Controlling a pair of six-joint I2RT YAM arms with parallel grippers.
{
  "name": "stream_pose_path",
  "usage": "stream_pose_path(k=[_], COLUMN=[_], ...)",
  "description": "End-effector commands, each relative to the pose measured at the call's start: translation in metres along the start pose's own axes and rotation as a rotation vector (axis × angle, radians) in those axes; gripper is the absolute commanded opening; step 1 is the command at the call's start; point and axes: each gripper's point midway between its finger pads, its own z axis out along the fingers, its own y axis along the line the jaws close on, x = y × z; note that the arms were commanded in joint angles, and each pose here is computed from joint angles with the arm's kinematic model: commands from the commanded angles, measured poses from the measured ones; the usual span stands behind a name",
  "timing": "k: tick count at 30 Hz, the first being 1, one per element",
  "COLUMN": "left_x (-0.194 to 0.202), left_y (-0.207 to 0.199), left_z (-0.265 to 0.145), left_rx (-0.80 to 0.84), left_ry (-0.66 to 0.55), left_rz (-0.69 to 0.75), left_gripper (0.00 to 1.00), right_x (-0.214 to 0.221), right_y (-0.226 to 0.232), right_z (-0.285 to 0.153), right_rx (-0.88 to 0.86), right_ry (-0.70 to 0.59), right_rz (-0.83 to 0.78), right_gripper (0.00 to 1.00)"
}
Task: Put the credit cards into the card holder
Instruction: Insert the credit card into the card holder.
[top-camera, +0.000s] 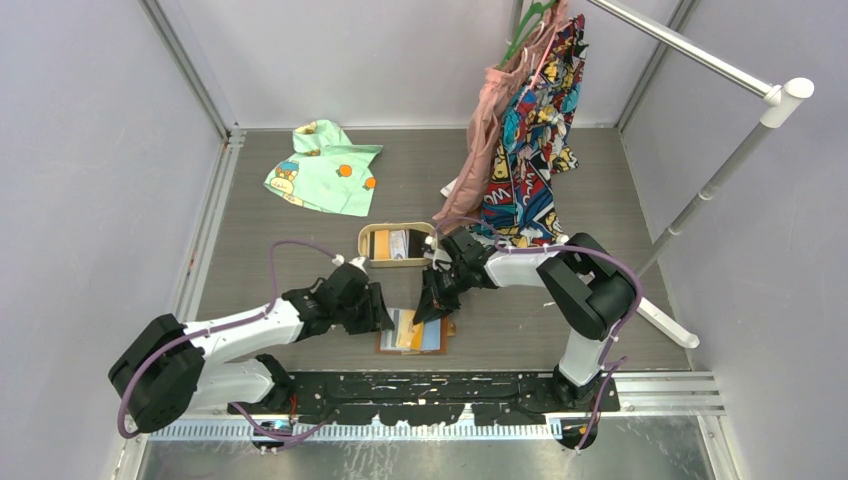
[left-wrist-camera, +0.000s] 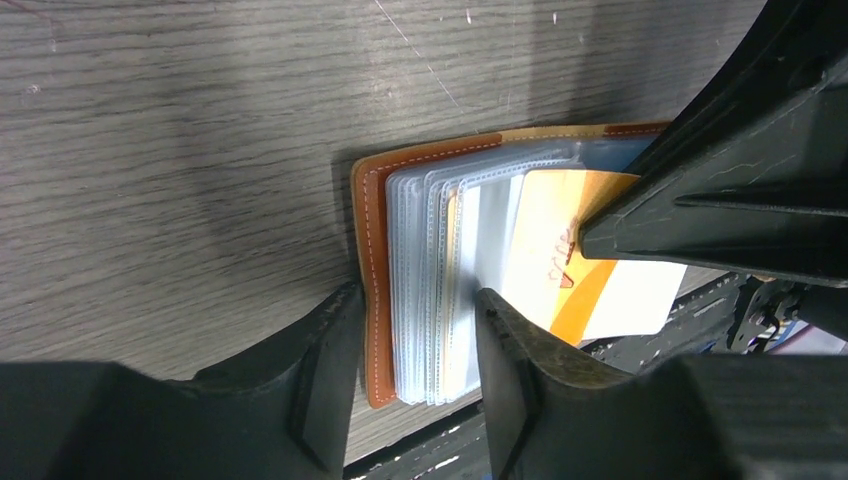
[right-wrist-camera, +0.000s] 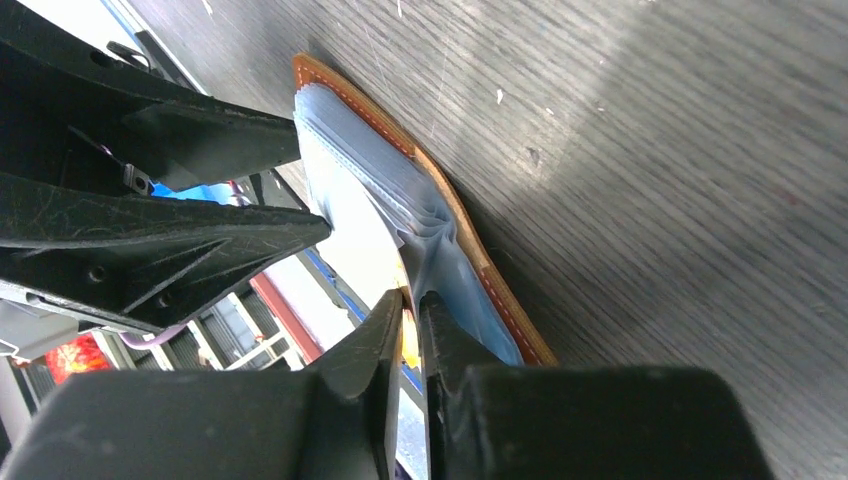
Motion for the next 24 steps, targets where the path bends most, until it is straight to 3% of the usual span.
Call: stream_pose_path(k=[1,8,16,18,24], left_x=[-0.004,-0.027,-0.032,-0.029,-0.015], left_y=[-0.005,-0.002,-0.033,-0.045,-0.088], left_z=[-0.007,-0.048,-0.064,-0.065,-0.050], left_rx=[0.025,-0.013,-0.038,-0.067,-0.036], left_ry=[-0.021,-0.166,-0.260,-0.274,-0.252], left_rz=[0.035,0.079,0.213,0.264,0.328], left_gripper=[0.48,0.60,0.61,0.57,0.31], right_x=[0.000,-0.001,-0.001,-0.001,-0.002], right_y=[-0.012,-0.013,-0.012,-0.013,-0.015], right_z=[0.006,0.006,0.006,0.006,0.006], right_rx=[0.075,0.080,0.082,0.086,0.095], right_ry=[-0.009,-0.012,-0.011,-0.010,-0.012], right_rz=[-0.030,-0.026,-0.031,-0.030,-0.033], right_gripper=[0.17,0.18,0.19,0.19,0.19])
